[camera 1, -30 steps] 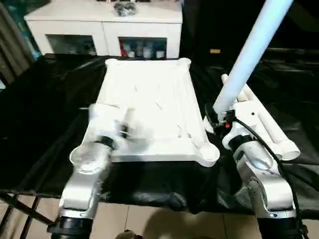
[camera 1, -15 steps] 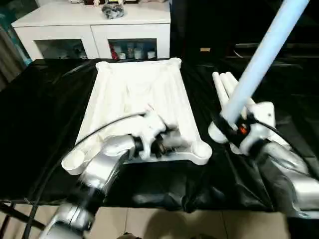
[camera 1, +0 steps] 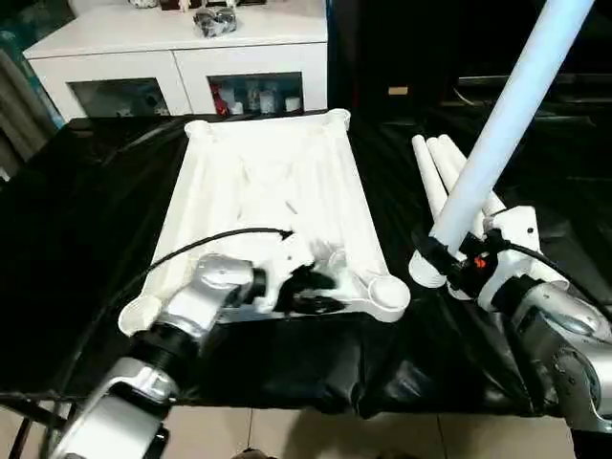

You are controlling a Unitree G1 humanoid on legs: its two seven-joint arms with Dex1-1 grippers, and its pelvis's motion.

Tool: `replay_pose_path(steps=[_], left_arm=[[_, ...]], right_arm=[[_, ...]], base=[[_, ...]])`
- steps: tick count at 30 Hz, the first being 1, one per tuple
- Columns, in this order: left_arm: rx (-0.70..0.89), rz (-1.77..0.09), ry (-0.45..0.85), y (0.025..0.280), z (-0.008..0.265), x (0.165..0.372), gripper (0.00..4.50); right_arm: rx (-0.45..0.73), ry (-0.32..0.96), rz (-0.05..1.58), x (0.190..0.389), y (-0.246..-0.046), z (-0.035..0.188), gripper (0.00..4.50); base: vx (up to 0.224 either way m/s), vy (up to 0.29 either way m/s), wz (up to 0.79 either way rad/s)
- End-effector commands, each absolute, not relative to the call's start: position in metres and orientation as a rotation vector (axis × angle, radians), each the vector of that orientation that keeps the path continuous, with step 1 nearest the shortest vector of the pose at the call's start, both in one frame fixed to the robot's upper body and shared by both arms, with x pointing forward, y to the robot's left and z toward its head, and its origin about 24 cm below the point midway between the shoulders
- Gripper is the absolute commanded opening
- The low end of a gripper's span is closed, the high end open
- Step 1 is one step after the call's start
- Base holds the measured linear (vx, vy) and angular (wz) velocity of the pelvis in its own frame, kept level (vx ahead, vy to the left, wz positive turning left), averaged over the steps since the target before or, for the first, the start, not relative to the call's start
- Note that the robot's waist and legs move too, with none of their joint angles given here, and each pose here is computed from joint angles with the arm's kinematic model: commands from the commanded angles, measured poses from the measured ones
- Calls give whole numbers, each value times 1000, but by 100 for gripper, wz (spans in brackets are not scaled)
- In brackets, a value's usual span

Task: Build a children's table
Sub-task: Insert table leg to table base

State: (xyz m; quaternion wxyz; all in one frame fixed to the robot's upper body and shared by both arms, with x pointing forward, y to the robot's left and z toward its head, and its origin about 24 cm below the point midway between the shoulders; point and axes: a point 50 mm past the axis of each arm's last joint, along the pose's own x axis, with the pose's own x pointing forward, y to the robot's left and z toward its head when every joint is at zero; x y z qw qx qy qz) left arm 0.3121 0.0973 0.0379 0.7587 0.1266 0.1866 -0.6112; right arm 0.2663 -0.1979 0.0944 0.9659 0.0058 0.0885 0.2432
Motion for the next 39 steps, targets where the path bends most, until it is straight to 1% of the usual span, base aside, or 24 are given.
replay_pose_path(steps=[1, 2, 4, 7, 8, 9, 10, 12, 15, 18, 19, 24, 26, 27, 29, 34, 37, 39], left_arm=[[315, -1335, 425, 106, 37, 313, 173], [319, -1339, 427, 107, 36, 312, 166], [318, -1337, 426, 107, 36, 312, 135], [324, -1330, 425, 109, 36, 313, 130], [325, -1329, 426, 109, 36, 313, 109], [325, -1329, 426, 109, 36, 313, 109], [328, -1330, 427, 109, 35, 313, 86], [330, -1332, 428, 109, 35, 313, 83], [340, -1343, 435, 109, 34, 312, 46], [361, -1356, 444, 109, 34, 312, 32], [367, -1360, 448, 110, 34, 312, 10], [370, -1365, 452, 110, 35, 311, 1], [348, -1357, 449, 110, 37, 311, 0], [347, -1357, 449, 110, 37, 311, 0], [328, -1316, 457, 108, 38, 310, 0], [290, -1265, 436, 99, 39, 302, 0], [296, -1213, 438, 95, 38, 294, 0], [298, -1200, 439, 95, 38, 293, 0]], right_arm=[[10, 169, 529, 267, -192, 100, 189], [11, 172, 532, 267, -191, 100, 189], [0, 184, 541, 267, -190, 99, 189], [-13, 196, 551, 268, -188, 98, 189], [-15, 198, 546, 268, -188, 97, 189], [-15, 198, 546, 268, -188, 97, 189], [-10, 197, 542, 269, -188, 97, 189], [-1, 198, 538, 269, -189, 97, 189], [19, 181, 537, 270, -189, 101, 189], [17, 174, 546, 271, -189, 102, 189], [21, 174, 555, 272, -188, 103, 189], [7, 176, 605, 275, -183, 104, 189], [-6, 195, 671, 276, -178, 104, 189], [-6, 196, 673, 276, -177, 104, 189], [-42, 224, 739, 277, -173, 101, 189], [-53, 230, 760, 282, -173, 100, 189], [-64, 233, 768, 286, -173, 99, 189], [-65, 232, 767, 286, -173, 99, 189]], base=[[0, 0, 0], [0, 0, 0], [0, 0, 0], [0, 0, 0], [0, 0, 0], [0, 0, 0], [0, 0, 0], [0, 0, 0], [0, 0, 0], [0, 0, 0], [0, 0, 0], [0, 0, 0], [0, 0, 0], [0, 0, 0], [0, 0, 0], [0, 0, 0], [0, 0, 0], [0, 0, 0]])
